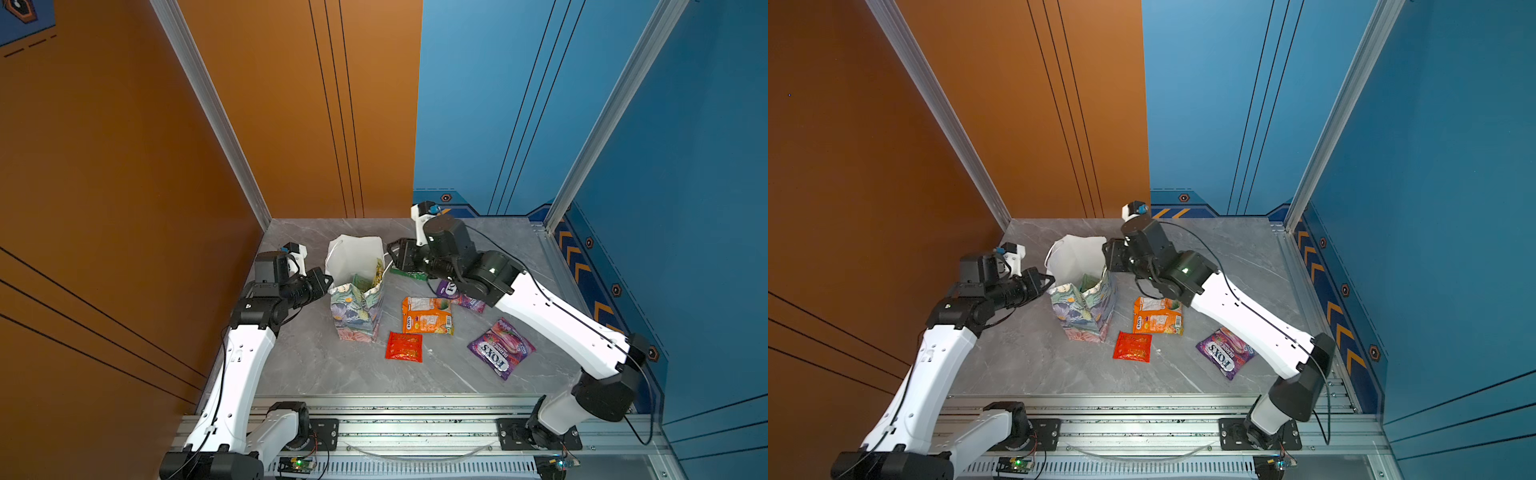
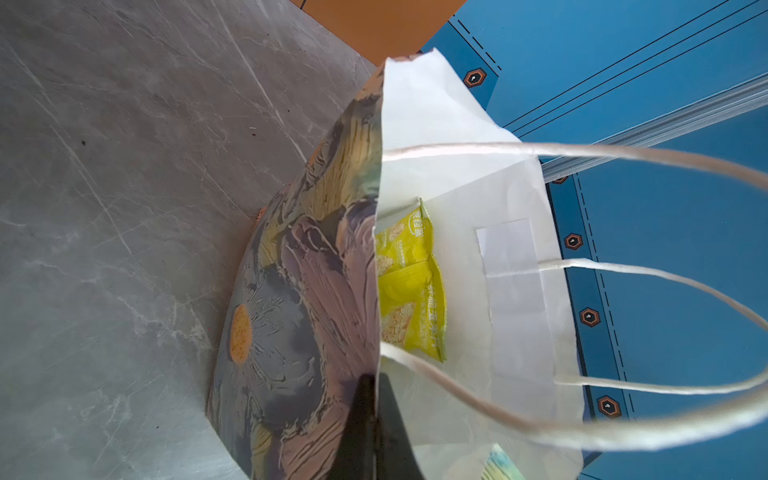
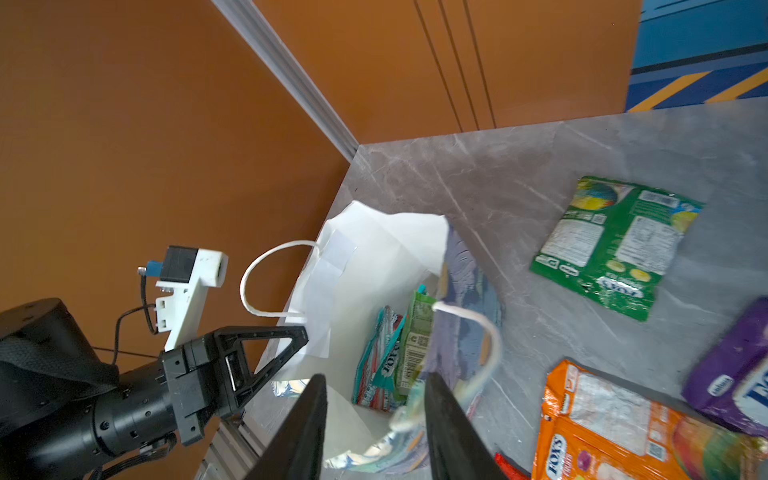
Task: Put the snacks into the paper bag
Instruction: 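Move the right gripper back over the orange Fox's packet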
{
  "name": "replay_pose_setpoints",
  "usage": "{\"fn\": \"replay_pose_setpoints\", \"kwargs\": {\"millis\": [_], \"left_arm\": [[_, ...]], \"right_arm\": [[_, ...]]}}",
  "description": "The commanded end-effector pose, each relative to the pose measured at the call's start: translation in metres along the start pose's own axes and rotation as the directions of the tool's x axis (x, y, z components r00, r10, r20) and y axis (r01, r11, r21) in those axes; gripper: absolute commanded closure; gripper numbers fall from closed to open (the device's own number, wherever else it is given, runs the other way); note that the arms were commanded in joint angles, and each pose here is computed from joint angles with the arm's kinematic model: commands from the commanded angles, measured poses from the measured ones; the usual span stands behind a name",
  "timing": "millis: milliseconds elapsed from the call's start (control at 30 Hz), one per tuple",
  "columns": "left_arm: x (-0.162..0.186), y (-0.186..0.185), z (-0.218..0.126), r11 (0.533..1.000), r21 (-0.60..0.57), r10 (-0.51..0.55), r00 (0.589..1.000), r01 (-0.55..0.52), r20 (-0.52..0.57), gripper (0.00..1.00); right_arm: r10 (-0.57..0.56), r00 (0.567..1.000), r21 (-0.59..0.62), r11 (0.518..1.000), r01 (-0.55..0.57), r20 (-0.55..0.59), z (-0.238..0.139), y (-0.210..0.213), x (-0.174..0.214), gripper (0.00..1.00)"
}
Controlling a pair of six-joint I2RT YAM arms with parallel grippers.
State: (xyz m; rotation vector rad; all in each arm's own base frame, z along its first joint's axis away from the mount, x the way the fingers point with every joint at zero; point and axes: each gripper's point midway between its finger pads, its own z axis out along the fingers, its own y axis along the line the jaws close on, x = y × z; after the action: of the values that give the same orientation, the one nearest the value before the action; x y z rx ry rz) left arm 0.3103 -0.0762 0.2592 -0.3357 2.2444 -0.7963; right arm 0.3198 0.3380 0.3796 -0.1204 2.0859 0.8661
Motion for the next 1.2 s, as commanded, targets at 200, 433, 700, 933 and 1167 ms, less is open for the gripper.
{"fn": "replay_pose_setpoints", "kwargs": {"millis": [200, 433, 700, 933, 1167], "left_arm": [[-0.006, -0.002, -0.003, 1.000, 0.007, 0.005, 1.000, -0.005, 0.021, 1.00], [-0.006, -0.003, -0.003, 1.000, 0.011, -0.002, 1.000, 0.001, 0.019, 1.00], [-0.005, -0.003, -0.003, 1.000, 0.016, -0.007, 1.000, 0.007, 0.014, 1.00], [-0.005, -0.002, -0.002, 1.000, 0.016, -0.012, 1.000, 0.012, 0.012, 1.00], [-0.006, -0.003, -0.003, 1.000, 0.019, -0.012, 1.000, 0.012, 0.015, 1.00]], "right_arm": [[0.147, 0.985, 0.175, 0.971, -0.161, 0.090, -0.069, -0.125, -0.003, 0.51], [0.339, 0.940, 0.318, 0.888, -0.333, 0.036, -0.072, -0.220, 0.059, 0.47], [0.491, 0.854, 0.334, 0.844, -0.419, -0.169, -0.023, -0.260, 0.140, 0.45], [0.540, 0.811, 0.350, 0.822, -0.449, -0.228, 0.005, -0.279, 0.178, 0.40], [0.547, 0.795, 0.350, 0.822, -0.450, -0.262, 0.022, -0.283, 0.198, 0.29]]}}
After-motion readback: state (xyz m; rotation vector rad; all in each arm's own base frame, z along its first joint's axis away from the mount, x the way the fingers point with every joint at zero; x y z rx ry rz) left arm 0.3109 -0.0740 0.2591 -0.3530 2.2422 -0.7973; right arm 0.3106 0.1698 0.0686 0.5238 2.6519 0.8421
